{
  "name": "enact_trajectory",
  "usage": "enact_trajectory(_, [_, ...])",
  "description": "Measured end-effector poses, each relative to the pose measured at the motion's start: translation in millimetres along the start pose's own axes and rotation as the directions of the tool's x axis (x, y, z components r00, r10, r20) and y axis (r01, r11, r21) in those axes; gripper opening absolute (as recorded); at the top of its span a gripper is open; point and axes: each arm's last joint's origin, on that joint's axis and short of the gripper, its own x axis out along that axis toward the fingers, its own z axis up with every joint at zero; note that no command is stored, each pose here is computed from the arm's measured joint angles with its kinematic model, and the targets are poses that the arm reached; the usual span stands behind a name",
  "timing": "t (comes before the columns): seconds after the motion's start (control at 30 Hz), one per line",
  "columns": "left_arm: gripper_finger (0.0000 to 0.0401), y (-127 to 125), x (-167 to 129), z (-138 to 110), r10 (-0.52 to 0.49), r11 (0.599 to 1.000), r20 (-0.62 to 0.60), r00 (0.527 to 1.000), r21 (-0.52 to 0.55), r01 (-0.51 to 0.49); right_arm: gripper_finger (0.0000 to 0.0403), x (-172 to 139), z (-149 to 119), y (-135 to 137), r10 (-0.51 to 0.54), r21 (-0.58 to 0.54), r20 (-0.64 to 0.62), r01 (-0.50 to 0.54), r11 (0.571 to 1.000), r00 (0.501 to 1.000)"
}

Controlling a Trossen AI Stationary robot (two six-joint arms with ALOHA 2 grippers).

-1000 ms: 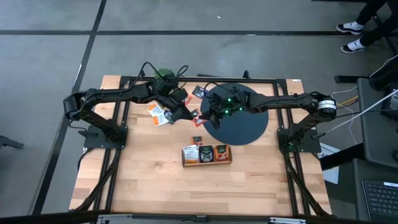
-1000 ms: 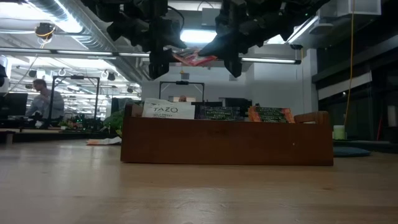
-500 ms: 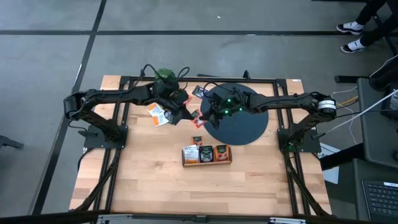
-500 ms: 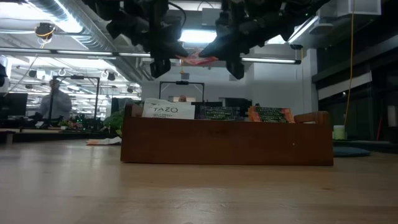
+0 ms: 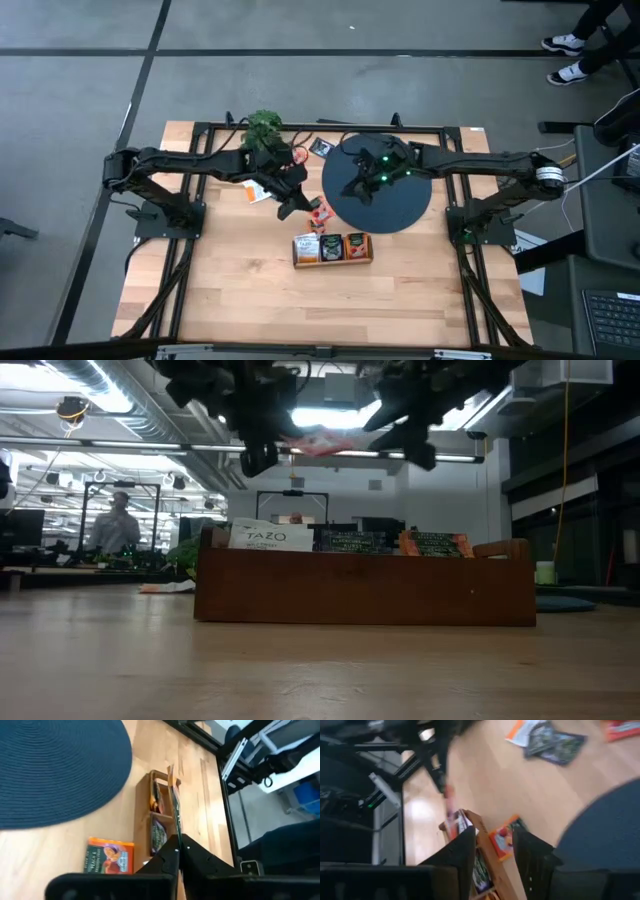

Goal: Pick & Place Tea
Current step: Put the orange tea bag into the right section of the wooden organizer

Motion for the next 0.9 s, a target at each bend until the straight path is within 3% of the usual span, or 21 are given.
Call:
enact_trajectory(0.17, [0.0003, -15.2, 4.8, 5.4, 0.044, 0.999, -0.017, 0.999, 0.018, -0.044, 0.0135, -30.6, -4.1, 6.3, -0.120, 0.054, 0.063, 0.117, 0.992, 0.991])
enact_trajectory(0.43, [0.0003, -36.0, 24.3, 26.2, 0.056, 0.997, -0.046, 0.997, 0.063, -0.053, 0.0135, -68.2, -12.2, 8.6, -0.308, 0.194, 0.149, 0.277, 0.941, 0.940])
enact_trajectory(0.57, [0.0003, -46.2, 44.2, 34.7, 0.044, 0.996, -0.083, 0.996, 0.083, -0.037, 0.0135, -70.4, -11.7, 8.9, -0.320, 0.274, 0.166, 0.268, 0.924, 0.933])
enact_trajectory(0.9, [0.0003, -62.2, 100.9, 37.5, 0.037, 0.984, -0.199, 0.979, 0.179, -0.001, 0.0135, -70.4, -9.5, 10.2, -0.306, 0.346, 0.189, 0.228, 0.910, 0.933])
